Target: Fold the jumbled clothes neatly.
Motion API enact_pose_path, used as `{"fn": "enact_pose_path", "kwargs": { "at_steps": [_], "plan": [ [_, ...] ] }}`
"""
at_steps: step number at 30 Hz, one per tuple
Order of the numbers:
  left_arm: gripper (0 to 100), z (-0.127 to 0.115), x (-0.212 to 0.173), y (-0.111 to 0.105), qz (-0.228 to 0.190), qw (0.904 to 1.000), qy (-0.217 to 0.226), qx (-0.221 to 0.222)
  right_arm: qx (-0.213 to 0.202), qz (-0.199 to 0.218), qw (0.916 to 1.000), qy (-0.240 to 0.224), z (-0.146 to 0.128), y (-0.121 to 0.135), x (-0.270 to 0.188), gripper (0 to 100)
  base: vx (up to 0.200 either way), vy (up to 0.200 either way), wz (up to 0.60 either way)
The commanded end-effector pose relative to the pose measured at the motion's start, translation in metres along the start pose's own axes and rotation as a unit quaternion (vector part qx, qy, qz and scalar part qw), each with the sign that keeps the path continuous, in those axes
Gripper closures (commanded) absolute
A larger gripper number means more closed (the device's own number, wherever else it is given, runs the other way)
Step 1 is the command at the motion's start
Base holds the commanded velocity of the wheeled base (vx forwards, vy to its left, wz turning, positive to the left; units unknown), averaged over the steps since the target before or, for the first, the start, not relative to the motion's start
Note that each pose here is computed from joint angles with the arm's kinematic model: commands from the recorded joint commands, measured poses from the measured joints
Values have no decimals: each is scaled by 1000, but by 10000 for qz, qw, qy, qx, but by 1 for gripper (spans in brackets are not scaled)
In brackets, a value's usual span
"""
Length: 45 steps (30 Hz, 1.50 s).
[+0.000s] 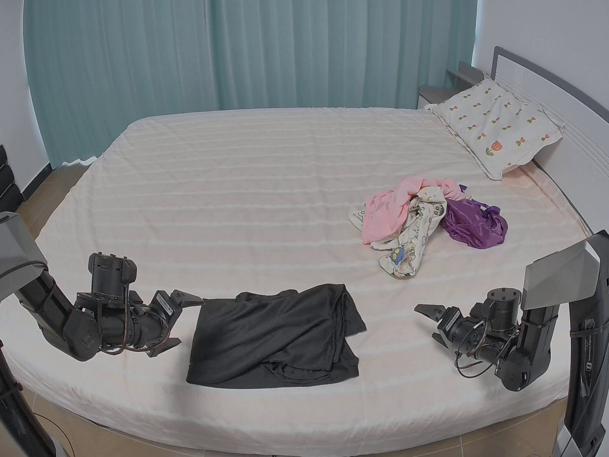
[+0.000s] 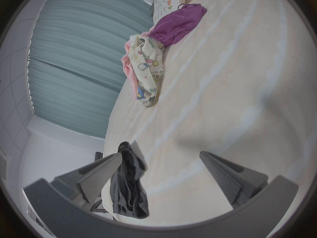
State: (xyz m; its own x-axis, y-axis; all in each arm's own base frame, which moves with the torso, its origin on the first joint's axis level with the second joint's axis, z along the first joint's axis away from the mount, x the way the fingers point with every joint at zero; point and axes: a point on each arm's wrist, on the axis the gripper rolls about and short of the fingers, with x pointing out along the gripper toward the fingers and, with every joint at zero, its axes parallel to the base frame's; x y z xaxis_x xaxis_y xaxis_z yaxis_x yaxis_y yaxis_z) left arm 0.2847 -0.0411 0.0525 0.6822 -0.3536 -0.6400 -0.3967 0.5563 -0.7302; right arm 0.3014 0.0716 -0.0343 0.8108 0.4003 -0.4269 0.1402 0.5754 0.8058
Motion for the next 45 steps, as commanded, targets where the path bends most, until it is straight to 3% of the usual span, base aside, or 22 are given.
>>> {"fn": "enact_pose_path", "kwargs": {
  "at_steps": [1,9,17,21,27,30,37,45],
  "plan": [
    [0,0,2,3,49,10000,21,-29,-39,85,10000,-28,0,4,0,0,0,200,0],
    [0,0,2,4,76,10000,31,-26,-469,305,9983,-154,-11,28,4,0,0,175,0],
    [0,-3,5,8,84,9998,199,-56,-1290,384,9906,-253,8,55,37,0,0,0,0],
    [0,-3,5,9,105,9997,221,-57,-1324,318,9905,-177,17,68,56,0,0,0,0],
    [0,-3,5,9,111,9997,225,-59,-1467,104,9890,165,0,62,60,0,0,0,0],
    [0,-3,7,11,147,9996,237,-70,-1728,-98,9839,436,-12,46,42,0,0,0,0],
    [0,-5,9,13,178,9994,273,-63,-2245,162,9706,849,-36,29,10,0,0,0,0],
    [0,-8,12,15,245,9991,347,-55,-2425,271,9631,1138,-57,32,6,0,0,0,0]
  ]
}}
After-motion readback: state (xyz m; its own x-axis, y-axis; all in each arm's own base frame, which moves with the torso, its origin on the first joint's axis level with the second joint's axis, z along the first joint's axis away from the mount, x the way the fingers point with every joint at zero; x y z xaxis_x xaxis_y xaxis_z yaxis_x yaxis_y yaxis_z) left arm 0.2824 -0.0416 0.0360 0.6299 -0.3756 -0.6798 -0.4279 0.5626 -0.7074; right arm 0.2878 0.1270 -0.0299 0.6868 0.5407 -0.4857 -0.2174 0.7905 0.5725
